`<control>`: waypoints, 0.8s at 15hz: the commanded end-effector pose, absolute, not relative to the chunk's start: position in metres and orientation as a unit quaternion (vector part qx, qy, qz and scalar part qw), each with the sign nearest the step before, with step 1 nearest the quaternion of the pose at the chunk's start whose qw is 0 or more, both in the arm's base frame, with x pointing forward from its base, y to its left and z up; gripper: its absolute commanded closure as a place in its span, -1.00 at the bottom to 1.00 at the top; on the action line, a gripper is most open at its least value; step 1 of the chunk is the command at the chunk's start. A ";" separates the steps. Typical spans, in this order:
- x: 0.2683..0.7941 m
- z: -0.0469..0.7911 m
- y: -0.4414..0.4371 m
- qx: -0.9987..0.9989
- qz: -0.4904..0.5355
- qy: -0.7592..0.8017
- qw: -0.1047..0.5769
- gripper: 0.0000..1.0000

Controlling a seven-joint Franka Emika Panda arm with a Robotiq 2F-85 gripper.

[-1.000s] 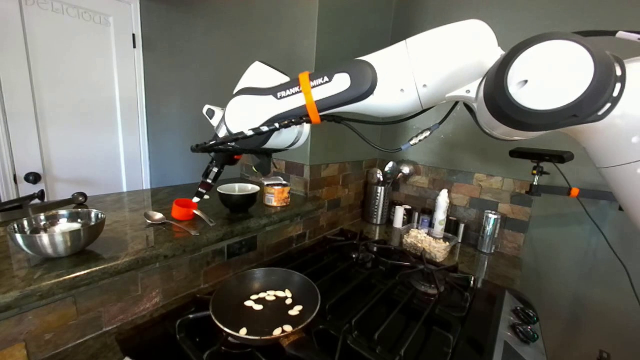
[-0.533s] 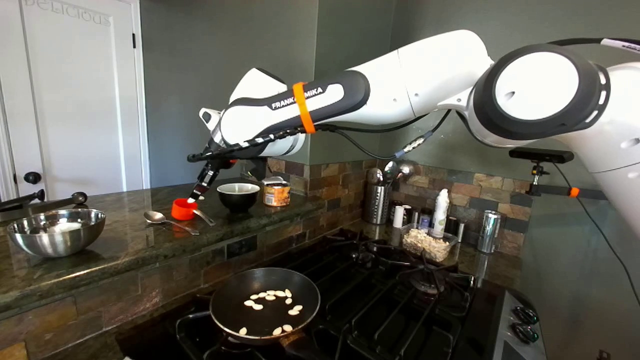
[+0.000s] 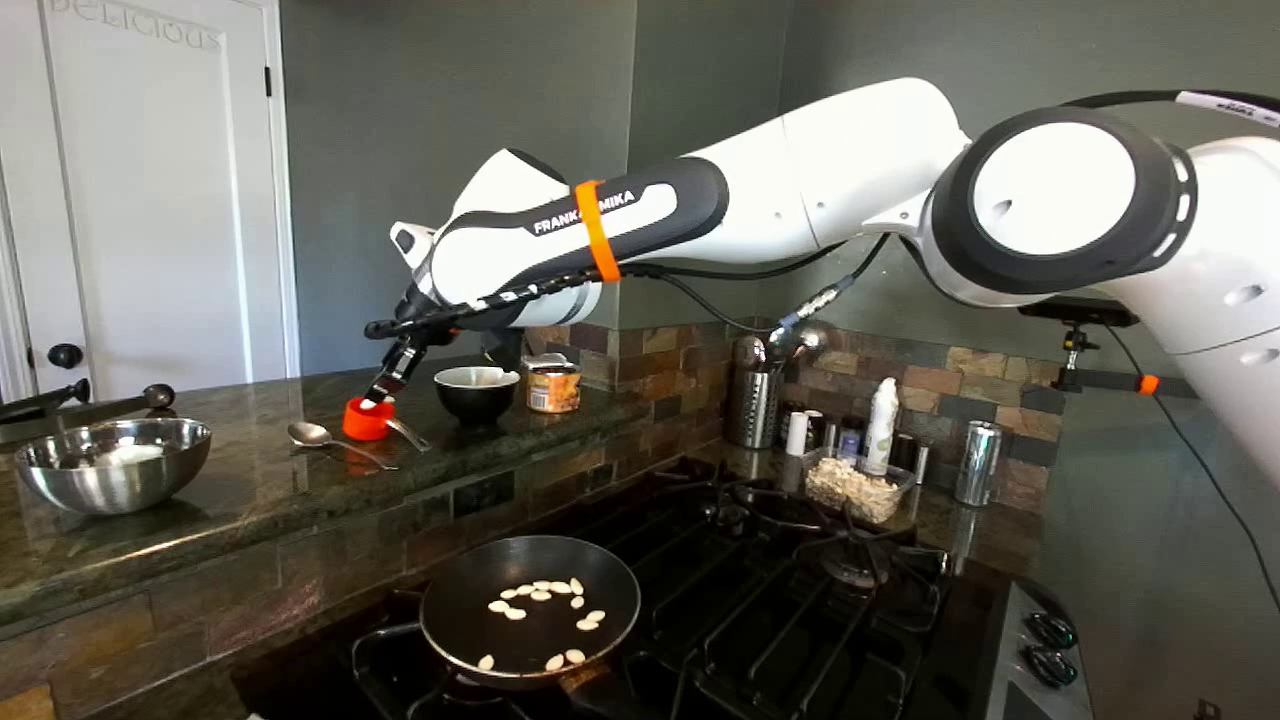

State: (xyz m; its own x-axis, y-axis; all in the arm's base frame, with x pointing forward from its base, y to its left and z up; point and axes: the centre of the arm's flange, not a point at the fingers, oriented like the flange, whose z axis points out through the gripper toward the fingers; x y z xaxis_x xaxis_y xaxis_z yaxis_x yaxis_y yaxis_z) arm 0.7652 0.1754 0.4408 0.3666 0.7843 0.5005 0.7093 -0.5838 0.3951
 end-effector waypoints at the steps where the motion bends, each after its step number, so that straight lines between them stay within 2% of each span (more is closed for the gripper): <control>1: 0.773 0.435 0.177 0.814 0.346 0.463 0.055 0.98; 12: 0.777 0.430 0.175 0.812 0.344 0.468 0.054 0.98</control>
State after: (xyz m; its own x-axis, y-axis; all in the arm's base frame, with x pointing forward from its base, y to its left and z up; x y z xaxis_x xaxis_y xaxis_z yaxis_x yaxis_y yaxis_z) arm 0.7692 0.1750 0.4332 0.3495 0.7949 0.4959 0.7207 -0.5663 0.3998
